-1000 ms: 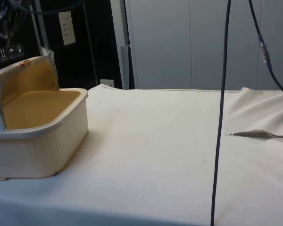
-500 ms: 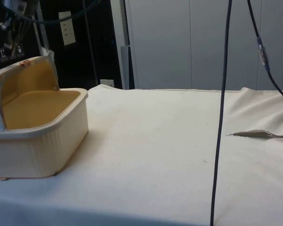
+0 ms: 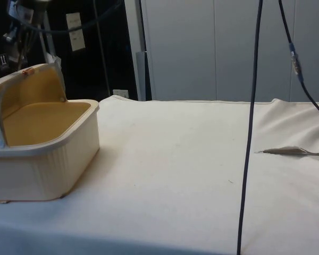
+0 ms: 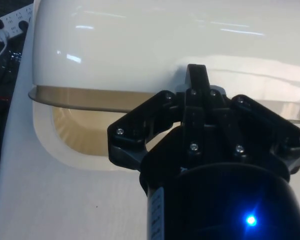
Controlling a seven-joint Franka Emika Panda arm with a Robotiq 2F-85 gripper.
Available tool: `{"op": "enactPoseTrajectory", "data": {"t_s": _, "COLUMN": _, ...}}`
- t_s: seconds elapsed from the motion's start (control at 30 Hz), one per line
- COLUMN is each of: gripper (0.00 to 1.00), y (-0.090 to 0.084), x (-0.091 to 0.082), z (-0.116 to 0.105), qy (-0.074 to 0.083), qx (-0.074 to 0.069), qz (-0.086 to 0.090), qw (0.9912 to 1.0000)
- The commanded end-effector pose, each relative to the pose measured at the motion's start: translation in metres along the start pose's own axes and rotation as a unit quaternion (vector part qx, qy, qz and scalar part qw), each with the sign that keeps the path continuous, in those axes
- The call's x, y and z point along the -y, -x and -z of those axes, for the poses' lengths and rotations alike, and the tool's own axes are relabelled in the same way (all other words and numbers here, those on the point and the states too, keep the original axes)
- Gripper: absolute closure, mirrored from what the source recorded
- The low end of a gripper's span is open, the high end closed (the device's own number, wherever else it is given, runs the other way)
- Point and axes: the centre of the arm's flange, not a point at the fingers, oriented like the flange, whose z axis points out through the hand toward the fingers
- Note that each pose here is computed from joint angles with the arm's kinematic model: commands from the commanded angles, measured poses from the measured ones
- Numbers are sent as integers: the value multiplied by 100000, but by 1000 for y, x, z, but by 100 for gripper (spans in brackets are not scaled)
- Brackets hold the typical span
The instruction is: Open the lid, then close it.
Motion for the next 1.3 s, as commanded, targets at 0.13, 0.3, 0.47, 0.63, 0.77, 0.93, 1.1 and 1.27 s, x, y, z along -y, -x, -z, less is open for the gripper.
{"op": "enactPoseTrajectory", "data": {"t_s": 0.13, "gripper": 100, "y": 5, "x": 2, "z": 1, "qy": -37, "qx": 137, "qz": 52, "qw": 100000}}
{"op": "enactPoseTrajectory", "data": {"t_s": 0.3, "gripper": 100, "y": 9, "x": 4, "z": 2, "qy": -124, "qx": 418, "qz": 247, "qw": 99999}}
{"op": "enactPoseTrajectory", "data": {"t_s": 0.47, "gripper": 100, "y": 14, "x": 4, "z": 5, "qy": -161, "qx": 761, "qz": 294, "qw": 99997}}
{"op": "enactPoseTrajectory", "data": {"t_s": 0.63, "gripper": 100, "y": 21, "x": 6, "z": 7, "qy": -293, "qx": 1292, "qz": 518, "qw": 99990}}
{"op": "enactPoseTrajectory", "data": {"t_s": 0.77, "gripper": 100, "y": 28, "x": 8, "z": 7, "qy": -413, "qx": 1729, "qz": 626, "qw": 99982}}
{"op": "enactPoseTrajectory", "data": {"t_s": 0.93, "gripper": 100, "y": 36, "x": 10, "z": 8, "qy": -601, "qx": 2259, "qz": 816, "qw": 99969}}
{"op": "enactPoseTrajectory", "data": {"t_s": 1.1, "gripper": 100, "y": 44, "x": 12, "z": 8, "qy": -802, "qx": 2739, "qz": 920, "qw": 99955}}
{"op": "enactPoseTrajectory", "data": {"t_s": 1.27, "gripper": 100, "y": 53, "x": 14, "z": 9, "qy": -1065, "qx": 3219, "qz": 1112, "qw": 99936}}
